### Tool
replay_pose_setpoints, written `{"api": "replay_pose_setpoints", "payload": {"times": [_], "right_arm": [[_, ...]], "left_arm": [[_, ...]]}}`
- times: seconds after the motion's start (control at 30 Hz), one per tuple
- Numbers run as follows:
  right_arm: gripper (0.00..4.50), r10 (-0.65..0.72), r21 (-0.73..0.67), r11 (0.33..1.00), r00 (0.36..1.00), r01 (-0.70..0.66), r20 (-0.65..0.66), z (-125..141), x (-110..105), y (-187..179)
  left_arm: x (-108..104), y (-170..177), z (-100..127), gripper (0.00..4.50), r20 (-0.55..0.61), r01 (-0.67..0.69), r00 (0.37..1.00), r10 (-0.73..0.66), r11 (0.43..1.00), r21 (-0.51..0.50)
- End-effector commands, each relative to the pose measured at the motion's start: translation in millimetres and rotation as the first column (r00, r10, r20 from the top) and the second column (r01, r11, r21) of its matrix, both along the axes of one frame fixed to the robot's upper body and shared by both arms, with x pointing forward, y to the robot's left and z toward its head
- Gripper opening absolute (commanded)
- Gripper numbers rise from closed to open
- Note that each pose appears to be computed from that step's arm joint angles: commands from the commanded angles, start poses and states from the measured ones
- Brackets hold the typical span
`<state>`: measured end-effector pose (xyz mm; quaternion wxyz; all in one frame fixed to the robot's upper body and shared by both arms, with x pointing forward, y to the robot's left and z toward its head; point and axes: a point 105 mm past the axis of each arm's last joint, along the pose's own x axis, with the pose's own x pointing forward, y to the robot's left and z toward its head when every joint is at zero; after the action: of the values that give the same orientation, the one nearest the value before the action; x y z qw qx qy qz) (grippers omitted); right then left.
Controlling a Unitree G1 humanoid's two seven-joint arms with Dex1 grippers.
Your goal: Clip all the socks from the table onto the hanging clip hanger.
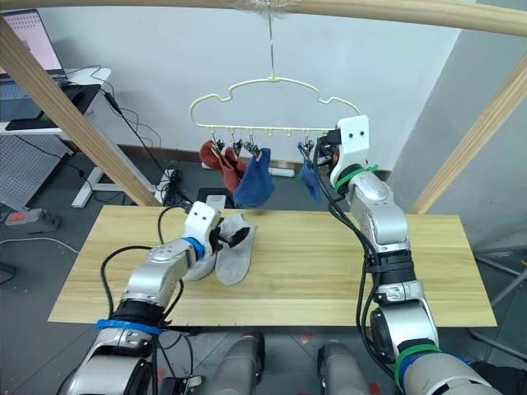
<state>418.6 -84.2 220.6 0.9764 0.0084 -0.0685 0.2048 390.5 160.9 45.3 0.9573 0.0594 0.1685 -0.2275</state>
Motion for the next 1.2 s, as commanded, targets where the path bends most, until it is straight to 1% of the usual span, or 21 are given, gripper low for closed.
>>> {"api": "replay_pose_setpoints", "payload": {"times": [0.03, 0.13, 0.2, 0.23, 0.33, 0.37, 0.47, 0.53, 0.73, 0.87, 0.93, 1.03, 1.07, 1.1, 1.13, 1.2], "right_arm": [[0.03, -0.008, 0.011, 1.0, 1.0, 0.008, -0.001, 1.6, -3.7, -3.1], [0.03, -0.014, 0.009, 1.0, 1.0, 0.014, 0.004, 4.2, -4.7, -4.9], [0.03, -0.023, 0.007, 1.0, 1.0, 0.023, 0.005, 4.9, -5.0, -7.7], [0.03, -0.028, 0.007, 1.0, 1.0, 0.028, 0.005, 4.8, -5.2, -9.1], [0.03, -0.035, 0.006, 0.999, 0.999, 0.035, 0.001, 4.0, -5.9, -11.4], [0.0, -0.035, 0.006, 0.999, 0.999, 0.035, 0.001, 3.9, -6.1, -11.7], [0.0, -0.038, 0.007, 0.999, 0.999, 0.038, -0.001, 3.8, -6.0, -13.1], [0.0, -0.036, 0.003, 0.999, 0.999, 0.036, -0.001, 3.7, -5.7, -13.4], [0.0, -0.024, -0.016, 1.0, 1.0, 0.024, 0.001, 3.5, -5.6, -13.5], [0.0, -0.025, -0.019, 0.999, 1.0, 0.025, 0.003, 4.7, -5.0, -16.8], [0.0, -0.024, -0.019, 1.0, 1.0, 0.024, -0.001, 4.3, -5.0, -18.5], [0.0, -0.01, -0.036, 0.999, 1.0, 0.01, -0.006, 3.2, -5.4, -18.3], [0.0, 0.003, -0.046, 0.999, 1.0, -0.004, -0.015, 2.7, -6.3, -18.1], [0.0, 0.017, -0.056, 0.998, 0.999, -0.018, -0.028, 2.1, -7.2, -18.5], [0.0, 0.025, -0.053, 0.998, 0.998, -0.028, -0.049, 2.1, -8.1, -20.4], [0.0, 0.04, -0.015, 0.999, 0.994, -0.042, -0.105, 3.5, -9.6, -25.6]], "left_arm": [[5.6, 3.6, -10.1, 4.5, -0.029, -0.019, 0.999, 0.022, 0.996, 0.083], [4.9, 3.5, -24.4, 4.5, -0.076, -0.001, 0.997, 0.013, 0.986, 0.165], [2.7, 1.2, -31.3, 4.5, -0.097, 0.025, 0.995, -0.005, 0.98, 0.199], [1.1, -0.3, -34.4, 4.5, -0.108, 0.037, 0.994, -0.015, 0.978, 0.208], [-2.3, -8.6, -36.5, 4.5, -0.119, 0.062, 0.992, -0.043, 0.984, 0.168], [-2.7, -9.8, -36.2, 4.11, -0.117, 0.067, 0.992, -0.048, 0.985, 0.162], [-5.2, -13.3, -35.5, 3.37, -0.114, 0.094, 0.991, -0.077, 0.983, 0.158], [-7.4, -16.3, -33.1, 2.75, -0.101, 0.113, 0.99, -0.099, 0.982, 0.152], [-16.4, -21.7, -27.7, 1.15, -0.058, 0.151, 0.988, -0.145, 0.98, 0.13], [-24.3, -32.1, -15.1, 0.05, 0.002, 0.187, 0.982, -0.188, 0.98, 0.061], [-27.0, -37.4, -6.0, 0.02, 0.036, 0.208, 0.977, -0.209, 0.978, 0.035], [-32.6, -49.2, 13.8, 0.02, 0.113, 0.265, 0.959, -0.261, 0.964, -0.028], [-35.8, -56.9, 29.5, 0.02, 0.185, 0.3, 0.941, -0.284, 0.951, -0.068], [-39.5, -63.1, 42.9, 0.02, 0.232, 0.325, 0.927, -0.293, 0.939, -0.115], [-43.3, -67.4, 55.6, 0.02, 0.279, 0.346, 0.912, -0.3, 0.928, -0.137], [-50.8, -75.1, 75.3, 0.02, 0.358, 0.389, 0.877, -0.32, 0.91, -0.14]]}}
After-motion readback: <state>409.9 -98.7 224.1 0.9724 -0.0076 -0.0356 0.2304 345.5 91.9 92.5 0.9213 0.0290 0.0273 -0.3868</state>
